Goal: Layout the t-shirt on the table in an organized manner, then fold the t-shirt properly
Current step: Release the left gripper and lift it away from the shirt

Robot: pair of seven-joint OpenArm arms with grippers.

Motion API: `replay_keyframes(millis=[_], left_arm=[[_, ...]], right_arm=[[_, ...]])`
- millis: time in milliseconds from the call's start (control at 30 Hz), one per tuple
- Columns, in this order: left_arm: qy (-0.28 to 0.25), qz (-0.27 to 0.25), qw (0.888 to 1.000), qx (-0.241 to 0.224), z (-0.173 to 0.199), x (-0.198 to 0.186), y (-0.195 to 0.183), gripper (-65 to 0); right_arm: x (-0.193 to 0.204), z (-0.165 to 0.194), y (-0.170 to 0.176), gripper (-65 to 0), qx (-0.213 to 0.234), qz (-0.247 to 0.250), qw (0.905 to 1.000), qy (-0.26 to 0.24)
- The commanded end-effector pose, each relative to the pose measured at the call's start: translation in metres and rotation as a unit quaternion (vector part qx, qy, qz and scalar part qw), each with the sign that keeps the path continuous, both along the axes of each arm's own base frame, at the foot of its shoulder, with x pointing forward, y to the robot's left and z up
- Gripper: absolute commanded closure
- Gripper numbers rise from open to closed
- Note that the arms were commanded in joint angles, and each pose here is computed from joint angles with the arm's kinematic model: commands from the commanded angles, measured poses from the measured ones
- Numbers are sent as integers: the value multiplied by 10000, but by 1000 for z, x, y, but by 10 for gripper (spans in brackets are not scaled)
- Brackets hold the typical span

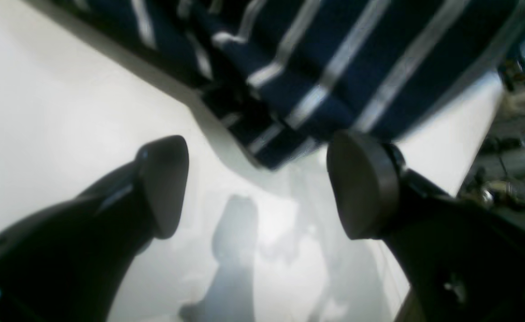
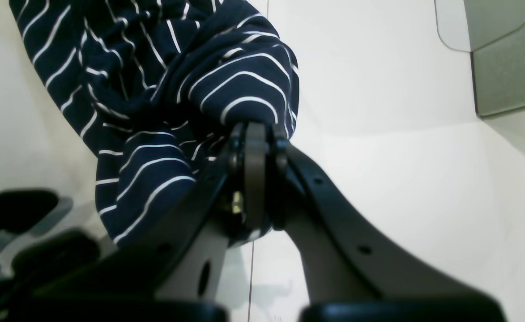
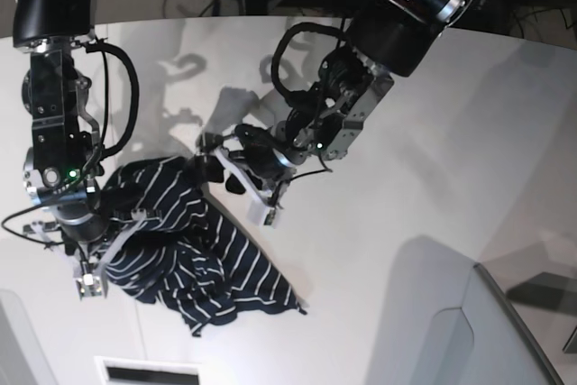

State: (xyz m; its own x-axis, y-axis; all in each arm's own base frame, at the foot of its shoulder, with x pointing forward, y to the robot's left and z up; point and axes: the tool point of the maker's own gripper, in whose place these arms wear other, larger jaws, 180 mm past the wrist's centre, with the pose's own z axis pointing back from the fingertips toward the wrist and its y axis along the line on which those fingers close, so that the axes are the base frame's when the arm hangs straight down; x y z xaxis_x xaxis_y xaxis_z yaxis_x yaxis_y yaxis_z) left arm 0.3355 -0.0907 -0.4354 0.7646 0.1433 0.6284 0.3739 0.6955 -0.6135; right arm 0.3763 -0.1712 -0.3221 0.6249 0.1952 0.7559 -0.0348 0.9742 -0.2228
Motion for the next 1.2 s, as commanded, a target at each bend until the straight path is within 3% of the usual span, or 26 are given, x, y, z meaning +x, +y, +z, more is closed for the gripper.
replay_keyframes(millis=[0,200,267,333,433,467,700,867,1000,1167], left_arm=[[-281,-8,9992,-287,25,17,-16,-485],[-422,40,9986,-315,35,36,-25,-481],[-461,41,9983,-347,39,42,-29,-428],[-463,-90,9981,-402,39,43,-35,-298],[-464,-374,9968,-524,37,39,-40,-38],[-442,-408,9967,-541,35,37,-40,0],[-271,-294,9990,-207,5,24,2,0],[-441,161,9986,249,7,38,43,0],[-788,325,9958,349,33,65,47,0],[-1176,58,9886,939,41,89,25,0]], right_arm=[[10,18,-2,0,-32,14,9994,-333],[10,18,-2,0,-32,14,9994,-333],[10,18,-2,0,-32,14,9995,-325],[10,18,-2,0,-32,14,9995,-325],[10,18,-2,0,-32,14,9995,-325],[10,18,-2,0,-32,14,9995,-325],[8,18,-4,0,-27,-16,9994,-331],[-4,2,-3,0,-29,-3,9999,-122],[-15,-10,-3,0,-14,0,10000,41],[-28,-23,-3,0,-13,-10,9998,222]])
